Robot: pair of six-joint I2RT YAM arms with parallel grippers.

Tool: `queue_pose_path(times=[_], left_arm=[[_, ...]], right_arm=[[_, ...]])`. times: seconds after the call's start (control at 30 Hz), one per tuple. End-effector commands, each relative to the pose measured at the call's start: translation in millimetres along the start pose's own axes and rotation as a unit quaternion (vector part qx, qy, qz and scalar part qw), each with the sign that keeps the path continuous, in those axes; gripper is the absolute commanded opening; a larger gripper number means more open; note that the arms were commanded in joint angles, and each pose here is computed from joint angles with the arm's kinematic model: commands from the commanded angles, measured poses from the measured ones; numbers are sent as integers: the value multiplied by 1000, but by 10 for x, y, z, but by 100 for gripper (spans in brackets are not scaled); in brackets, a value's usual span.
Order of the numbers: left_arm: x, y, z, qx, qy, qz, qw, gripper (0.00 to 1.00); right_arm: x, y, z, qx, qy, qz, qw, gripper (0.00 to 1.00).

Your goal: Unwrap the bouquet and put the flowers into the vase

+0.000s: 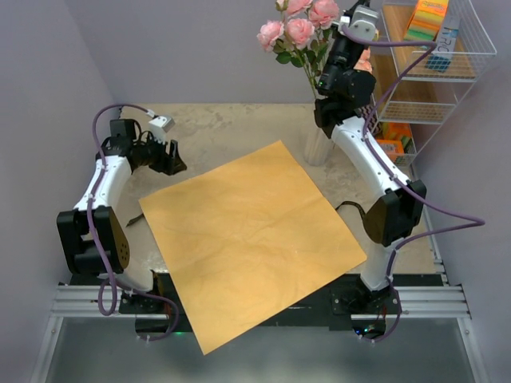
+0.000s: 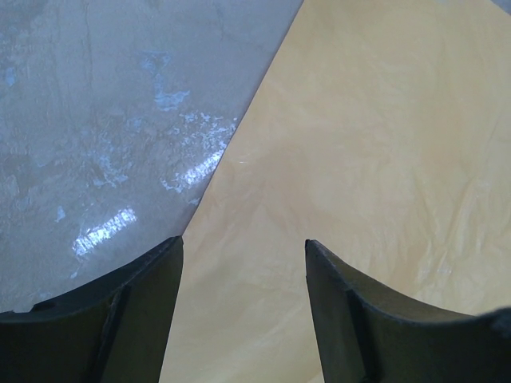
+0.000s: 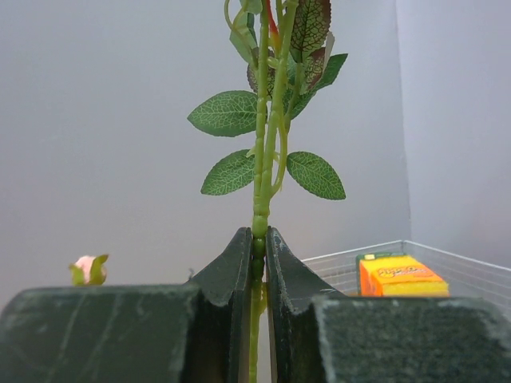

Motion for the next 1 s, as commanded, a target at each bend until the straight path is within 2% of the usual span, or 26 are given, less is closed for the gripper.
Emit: queue_pose_path(times=[0.0, 0.4, 0.73, 0.9, 0.93, 0.97], left_arm=[[159, 20, 32, -12, -19, -26, 999, 67], [365, -29, 135, -12, -40, -35, 999, 67], [371, -55, 184, 6, -64, -38, 997, 69], [418, -64, 218, 4, -70, -34, 997, 69], [422, -74, 228, 3, -70, -33, 997, 69], [431, -86, 231, 1, -72, -34, 997, 69]], right_arm=[[219, -278, -170, -54, -45, -11, 997, 0], [-106, -241, -100, -68, -27, 14, 997, 0], [-397, -198, 127, -60, 23, 20, 998, 0], [-519, -77, 416, -25, 71, 40, 996, 0], [-503, -66, 451, -24, 79, 42, 996, 1], [-549, -43, 522, -20, 91, 47, 995, 16]])
Point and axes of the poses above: each gripper's point midway between its finger pads, its own z axis back along the fingers, its own y axis along the line the jaws close on, x = y × z, the point moved 8 cm from there along z, back along the fingers, and after that the axes turned 1 degree about z, right-handed, at the moved point
